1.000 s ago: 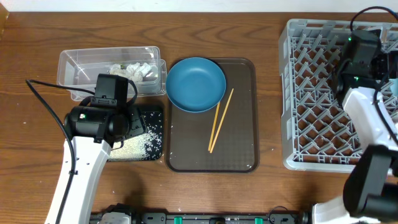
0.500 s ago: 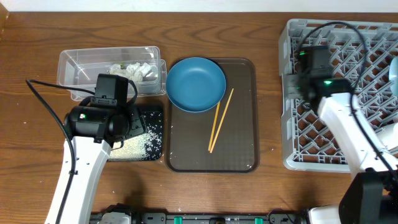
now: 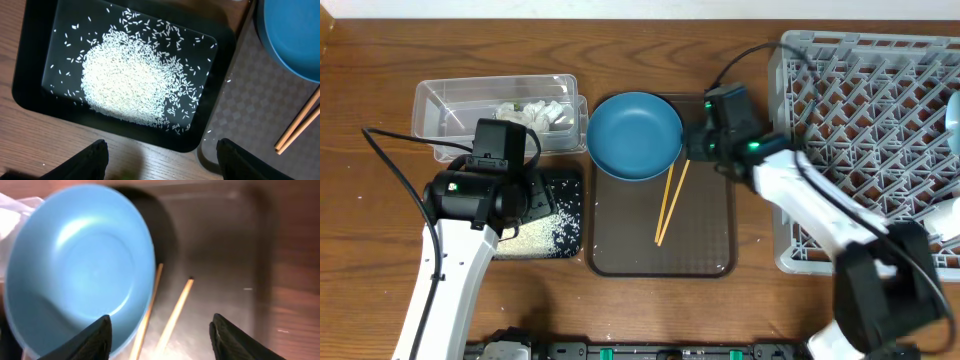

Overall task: Sort waste into correct bins and load items into the dishwasher rack
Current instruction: 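Move the right gripper to the blue plate and grasp its rim, then carry the blue plate right and stand it in the dish rack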

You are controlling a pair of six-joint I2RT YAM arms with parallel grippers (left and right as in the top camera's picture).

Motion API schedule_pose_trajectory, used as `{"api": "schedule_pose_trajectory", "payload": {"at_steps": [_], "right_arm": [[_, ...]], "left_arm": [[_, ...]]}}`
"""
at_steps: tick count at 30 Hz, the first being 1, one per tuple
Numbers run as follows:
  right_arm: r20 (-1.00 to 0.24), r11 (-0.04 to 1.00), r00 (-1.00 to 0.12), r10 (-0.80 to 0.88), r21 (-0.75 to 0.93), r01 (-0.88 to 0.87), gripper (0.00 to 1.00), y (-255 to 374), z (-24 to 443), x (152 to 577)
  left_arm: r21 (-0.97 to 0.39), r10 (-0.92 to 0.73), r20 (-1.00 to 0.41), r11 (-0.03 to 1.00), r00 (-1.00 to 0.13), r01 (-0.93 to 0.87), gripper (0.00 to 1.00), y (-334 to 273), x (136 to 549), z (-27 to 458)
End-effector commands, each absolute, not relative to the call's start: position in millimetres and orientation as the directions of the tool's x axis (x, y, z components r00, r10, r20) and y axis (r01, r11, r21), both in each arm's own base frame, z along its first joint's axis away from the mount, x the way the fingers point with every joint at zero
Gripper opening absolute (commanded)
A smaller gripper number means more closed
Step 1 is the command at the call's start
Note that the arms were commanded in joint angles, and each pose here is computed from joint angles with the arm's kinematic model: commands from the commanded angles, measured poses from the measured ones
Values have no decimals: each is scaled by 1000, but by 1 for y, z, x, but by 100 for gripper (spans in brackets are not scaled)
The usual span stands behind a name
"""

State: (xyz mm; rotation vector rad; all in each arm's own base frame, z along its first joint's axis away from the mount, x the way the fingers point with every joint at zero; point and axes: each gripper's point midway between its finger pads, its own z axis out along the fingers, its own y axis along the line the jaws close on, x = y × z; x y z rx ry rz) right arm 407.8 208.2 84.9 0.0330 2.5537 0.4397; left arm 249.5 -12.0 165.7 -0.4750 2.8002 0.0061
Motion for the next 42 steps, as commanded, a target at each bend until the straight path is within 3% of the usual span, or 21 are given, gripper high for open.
{"api": "schedule_pose_trajectory", "payload": {"at_steps": [1, 5, 9, 13, 21, 27, 30, 34, 42], "right_arm": [[-443, 935, -877, 184, 354, 17, 58, 224, 56, 403], [-404, 925, -886, 229, 373, 69, 47, 232, 31, 404], [-367, 919, -893, 259, 378, 112, 15, 234, 16, 402], [-403, 918, -872, 278, 377, 118, 2, 227, 30, 409], [-653, 958, -724, 223, 285, 38, 1, 174, 132, 437], [-849, 986, -528, -10, -96, 135, 1, 76, 225, 438], [-863, 875, -476, -170, -355, 330, 1, 10, 272, 428], [-785, 636, -531, -318, -592, 494, 1, -56, 316, 417], [-683, 411, -637, -356, -727, 549, 1, -133, 336, 418]], "left_arm": [[-41, -331, -291, 942, -898, -334, 73, -10, 249, 165], [-41, -331, -291, 942, -898, -334, 73, -10, 249, 165], [-41, -331, -291, 942, -898, -334, 73, -10, 249, 165], [-41, -331, -290, 942, -898, -334, 73, -10, 248, 165], [-41, -331, -291, 942, -898, -334, 73, -10, 249, 165], [-41, -331, -291, 942, -898, -334, 73, -10, 249, 165], [-41, -331, -291, 942, -898, -334, 73, -10, 249, 165], [-41, -331, -291, 942, -897, -334, 73, -10, 249, 165], [-41, -331, -291, 942, -898, -334, 73, -10, 249, 165]]}}
